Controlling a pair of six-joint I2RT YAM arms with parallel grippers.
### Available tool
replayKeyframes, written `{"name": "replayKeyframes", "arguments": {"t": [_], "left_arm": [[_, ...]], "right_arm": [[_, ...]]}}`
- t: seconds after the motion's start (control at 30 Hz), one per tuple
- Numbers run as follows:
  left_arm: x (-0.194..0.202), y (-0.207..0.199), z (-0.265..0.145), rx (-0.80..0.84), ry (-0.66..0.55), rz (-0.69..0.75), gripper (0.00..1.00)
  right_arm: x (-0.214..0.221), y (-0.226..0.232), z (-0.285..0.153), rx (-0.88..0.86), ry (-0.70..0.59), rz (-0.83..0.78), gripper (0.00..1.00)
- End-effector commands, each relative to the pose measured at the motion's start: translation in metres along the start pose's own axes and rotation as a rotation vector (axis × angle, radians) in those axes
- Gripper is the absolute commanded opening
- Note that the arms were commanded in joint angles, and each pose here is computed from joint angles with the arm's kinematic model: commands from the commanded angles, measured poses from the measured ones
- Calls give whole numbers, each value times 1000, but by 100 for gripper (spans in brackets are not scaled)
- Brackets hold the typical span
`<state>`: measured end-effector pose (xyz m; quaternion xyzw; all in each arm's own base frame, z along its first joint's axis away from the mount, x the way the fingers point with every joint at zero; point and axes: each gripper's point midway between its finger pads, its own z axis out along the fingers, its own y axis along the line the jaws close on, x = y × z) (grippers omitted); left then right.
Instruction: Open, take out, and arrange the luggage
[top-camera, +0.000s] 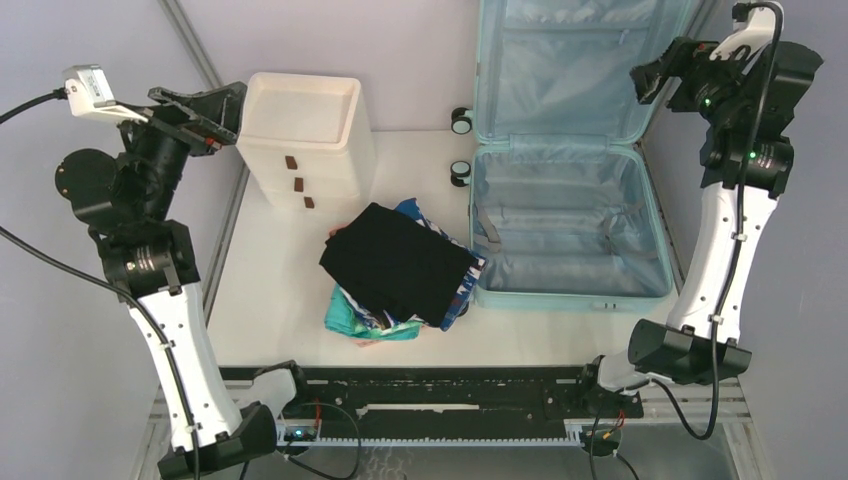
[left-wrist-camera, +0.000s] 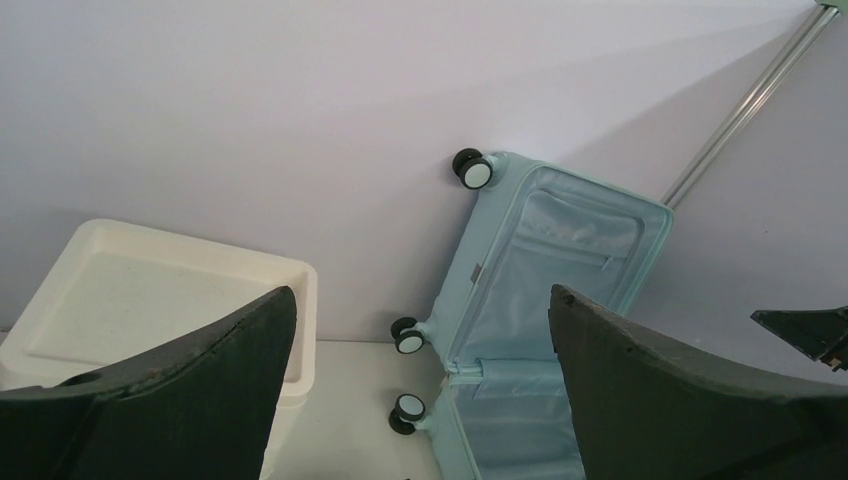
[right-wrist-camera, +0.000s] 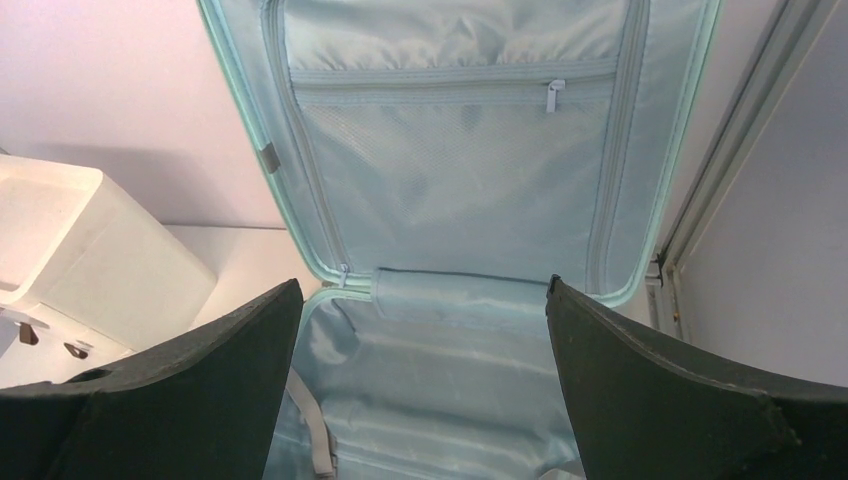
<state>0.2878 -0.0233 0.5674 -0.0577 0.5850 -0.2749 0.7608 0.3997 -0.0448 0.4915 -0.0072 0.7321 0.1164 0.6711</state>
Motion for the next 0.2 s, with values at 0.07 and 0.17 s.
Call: {"name": "replayKeyframes", "arguments": {"t": [0.07, 0.17], "left_arm": [[-2, 2, -4, -4, -14, 34, 100], [-1, 4, -4, -8, -12, 33, 100]], "right_arm": [[-17, 1, -12, 31, -69, -26, 100], [-15, 0, -12, 29, -64, -25, 100]]}}
